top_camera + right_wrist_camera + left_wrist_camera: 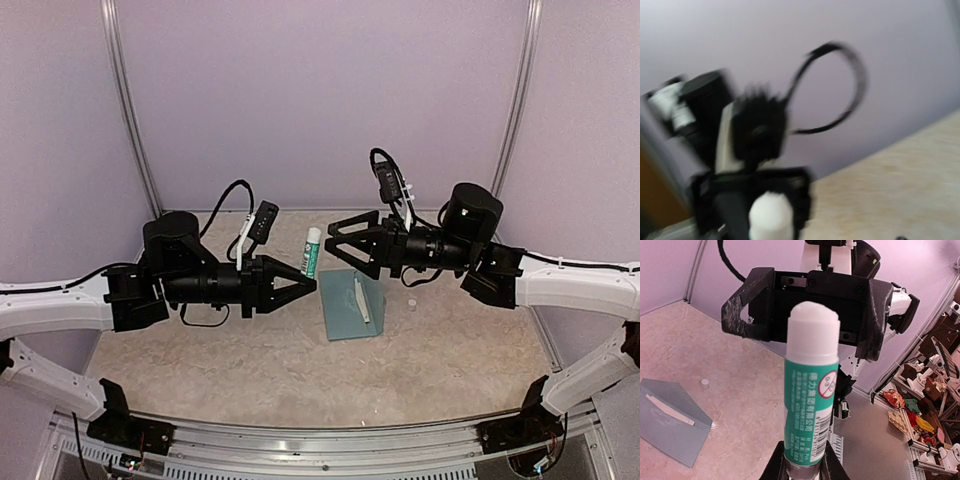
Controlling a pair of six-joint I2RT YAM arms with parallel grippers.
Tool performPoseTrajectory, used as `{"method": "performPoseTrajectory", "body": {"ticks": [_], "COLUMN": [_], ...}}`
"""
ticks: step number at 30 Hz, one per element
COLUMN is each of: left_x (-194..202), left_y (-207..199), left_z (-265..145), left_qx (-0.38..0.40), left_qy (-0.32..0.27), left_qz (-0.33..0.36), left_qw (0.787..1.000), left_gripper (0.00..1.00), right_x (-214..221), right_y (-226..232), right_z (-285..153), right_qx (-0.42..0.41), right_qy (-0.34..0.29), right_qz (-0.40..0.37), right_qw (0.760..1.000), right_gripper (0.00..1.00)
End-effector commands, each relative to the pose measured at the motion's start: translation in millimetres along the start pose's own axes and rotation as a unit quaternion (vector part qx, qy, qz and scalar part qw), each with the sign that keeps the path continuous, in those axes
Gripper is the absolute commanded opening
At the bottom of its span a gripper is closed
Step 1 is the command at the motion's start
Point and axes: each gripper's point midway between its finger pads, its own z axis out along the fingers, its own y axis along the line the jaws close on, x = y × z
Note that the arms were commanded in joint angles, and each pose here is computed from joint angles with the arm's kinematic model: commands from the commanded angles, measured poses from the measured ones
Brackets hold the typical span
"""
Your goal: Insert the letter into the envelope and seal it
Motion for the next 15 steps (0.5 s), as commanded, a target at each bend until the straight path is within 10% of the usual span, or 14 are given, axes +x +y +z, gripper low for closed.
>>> {"method": "performPoseTrajectory", "body": {"ticks": [1, 15], "left_x": [-13.6, -5.2], "left_y": [-42.6, -51.8], "left_z": [-9.3, 1.4], "left_qx": [0.102, 0.134], "left_qy": [-0.011, 0.013], "left_qz": [0.027, 0.021], "left_qw": [0.994, 0.991], "left_gripper": [0.00, 0.00], "right_x": [0.3, 7.7], "right_y": [47.5, 72.1], "right_z": [-4.4, 12.4], "right_qx": [-0.135, -0.216], "right_qy": [0.003, 0.011], "right_qz": [-0.032, -0.036], "right_qw": [0.990, 0.976], "right_gripper": [0.77, 0.48]}}
